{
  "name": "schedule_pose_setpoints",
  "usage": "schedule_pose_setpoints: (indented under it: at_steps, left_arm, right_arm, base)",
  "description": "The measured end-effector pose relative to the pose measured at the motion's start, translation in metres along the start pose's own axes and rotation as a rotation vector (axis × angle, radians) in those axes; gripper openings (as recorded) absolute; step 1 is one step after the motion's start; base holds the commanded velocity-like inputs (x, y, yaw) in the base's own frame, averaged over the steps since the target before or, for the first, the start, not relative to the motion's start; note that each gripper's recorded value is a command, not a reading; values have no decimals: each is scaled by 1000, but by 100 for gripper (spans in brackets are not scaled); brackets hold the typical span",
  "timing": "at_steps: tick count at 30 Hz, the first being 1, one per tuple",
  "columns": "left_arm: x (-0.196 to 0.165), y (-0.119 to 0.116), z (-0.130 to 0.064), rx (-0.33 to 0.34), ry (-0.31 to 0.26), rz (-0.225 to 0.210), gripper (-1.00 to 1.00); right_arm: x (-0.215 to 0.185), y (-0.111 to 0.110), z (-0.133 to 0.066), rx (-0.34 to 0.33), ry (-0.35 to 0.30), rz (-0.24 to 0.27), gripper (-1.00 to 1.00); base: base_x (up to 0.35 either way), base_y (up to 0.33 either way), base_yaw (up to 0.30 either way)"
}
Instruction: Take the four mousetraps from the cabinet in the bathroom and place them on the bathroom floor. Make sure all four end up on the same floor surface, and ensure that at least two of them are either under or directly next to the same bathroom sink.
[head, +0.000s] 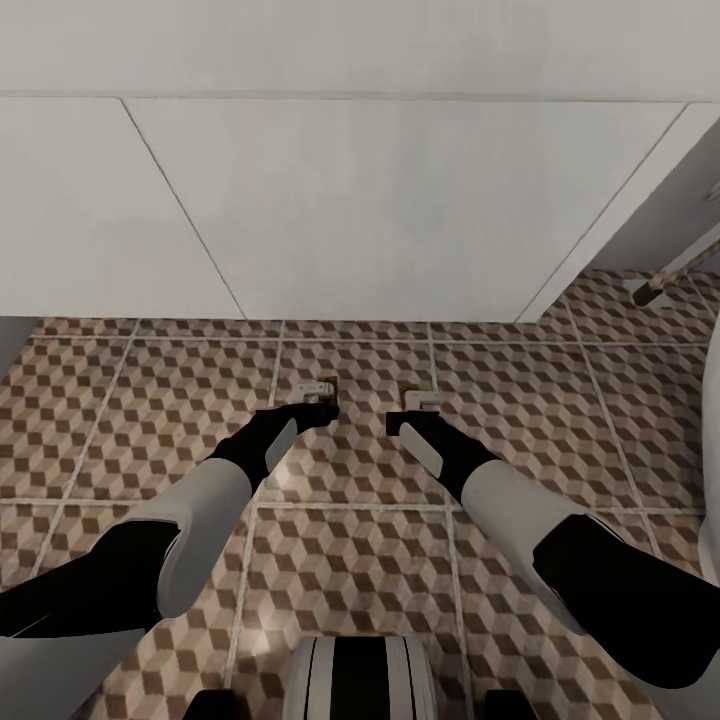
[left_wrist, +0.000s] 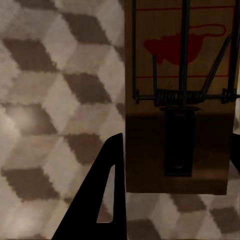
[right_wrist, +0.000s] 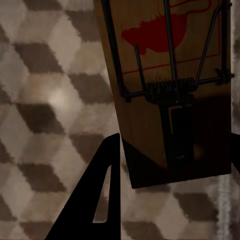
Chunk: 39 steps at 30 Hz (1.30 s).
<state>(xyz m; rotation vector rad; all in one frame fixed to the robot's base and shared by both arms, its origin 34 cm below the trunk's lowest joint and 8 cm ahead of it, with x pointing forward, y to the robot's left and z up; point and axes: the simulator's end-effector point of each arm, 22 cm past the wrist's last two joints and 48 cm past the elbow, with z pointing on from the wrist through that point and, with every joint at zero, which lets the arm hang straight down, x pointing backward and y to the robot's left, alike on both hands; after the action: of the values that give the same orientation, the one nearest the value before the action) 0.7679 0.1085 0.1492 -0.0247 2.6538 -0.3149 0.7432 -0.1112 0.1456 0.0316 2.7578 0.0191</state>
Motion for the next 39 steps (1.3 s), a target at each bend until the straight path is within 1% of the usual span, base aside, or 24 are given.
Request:
schedule_pose_setpoints:
  at_steps: [17, 26, 39]
  left_arm:
    - [0, 0, 0, 0, 0, -1, -100]
    - [0, 0, 0, 0, 0, -1, -100]
    - [1, 1, 0, -2, 1, -1, -100]
  right_arm:
    - [0, 1, 0, -2, 1, 0, -100]
    - [0, 1, 0, -3, 0, 0, -100]
    - [0, 3, 0, -6, -1, 0, -100]
  base:
    - [23, 0, -1]
    - [204, 0, 0]
    - [17, 0, 0]
